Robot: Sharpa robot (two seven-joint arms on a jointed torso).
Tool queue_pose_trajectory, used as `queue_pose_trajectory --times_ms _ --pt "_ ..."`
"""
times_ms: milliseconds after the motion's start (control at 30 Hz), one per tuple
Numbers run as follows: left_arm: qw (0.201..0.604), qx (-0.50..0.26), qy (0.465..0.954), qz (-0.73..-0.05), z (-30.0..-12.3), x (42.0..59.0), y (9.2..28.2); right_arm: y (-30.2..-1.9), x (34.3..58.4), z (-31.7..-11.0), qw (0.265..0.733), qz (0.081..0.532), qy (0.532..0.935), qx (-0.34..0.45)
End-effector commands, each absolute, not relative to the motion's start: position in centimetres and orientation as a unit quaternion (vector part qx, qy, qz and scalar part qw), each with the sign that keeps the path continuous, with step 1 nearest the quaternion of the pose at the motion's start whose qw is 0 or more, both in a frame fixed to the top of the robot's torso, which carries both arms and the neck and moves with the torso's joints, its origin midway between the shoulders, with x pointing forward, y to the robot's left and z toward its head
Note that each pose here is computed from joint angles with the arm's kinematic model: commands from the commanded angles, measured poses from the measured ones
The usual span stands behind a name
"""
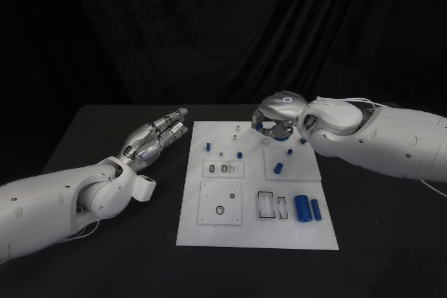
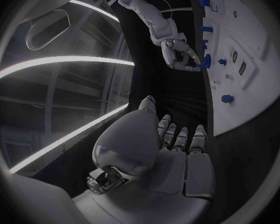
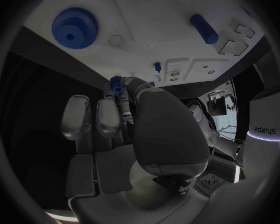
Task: Assemble the parts on the task board
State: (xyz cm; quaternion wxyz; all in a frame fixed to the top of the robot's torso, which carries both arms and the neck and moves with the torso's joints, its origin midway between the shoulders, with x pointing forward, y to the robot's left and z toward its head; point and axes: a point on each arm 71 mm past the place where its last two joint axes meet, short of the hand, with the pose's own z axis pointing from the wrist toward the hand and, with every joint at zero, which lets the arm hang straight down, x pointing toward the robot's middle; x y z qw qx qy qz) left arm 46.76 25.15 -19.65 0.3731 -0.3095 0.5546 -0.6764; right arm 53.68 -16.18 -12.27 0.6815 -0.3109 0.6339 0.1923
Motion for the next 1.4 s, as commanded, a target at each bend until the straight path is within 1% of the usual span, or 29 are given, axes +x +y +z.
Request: queue_pose_trajectory --times_ms 33,400,700,1400 --pt "0.388 -0.289 0.524 -0.701 -19.0 46.6 25.1 -16.0 54.2 -11.9 0.69 0.192 0.631 -0.297" --pt "0.384 -0.287 0.523 -0.705 -19.0 46.8 24.6 -14.3 55.9 -12.2 0.686 0.179 0.637 -0.302" --pt "0.383 -0.286 0.523 -0.706 -19.0 46.8 24.3 -13.8 57.0 -12.4 0.685 0.165 0.643 -0.3" --pt "0.382 -0.287 0.525 -0.704 -19.1 46.8 24.3 -13.4 57.1 -13.4 0.675 0.161 0.655 -0.299"
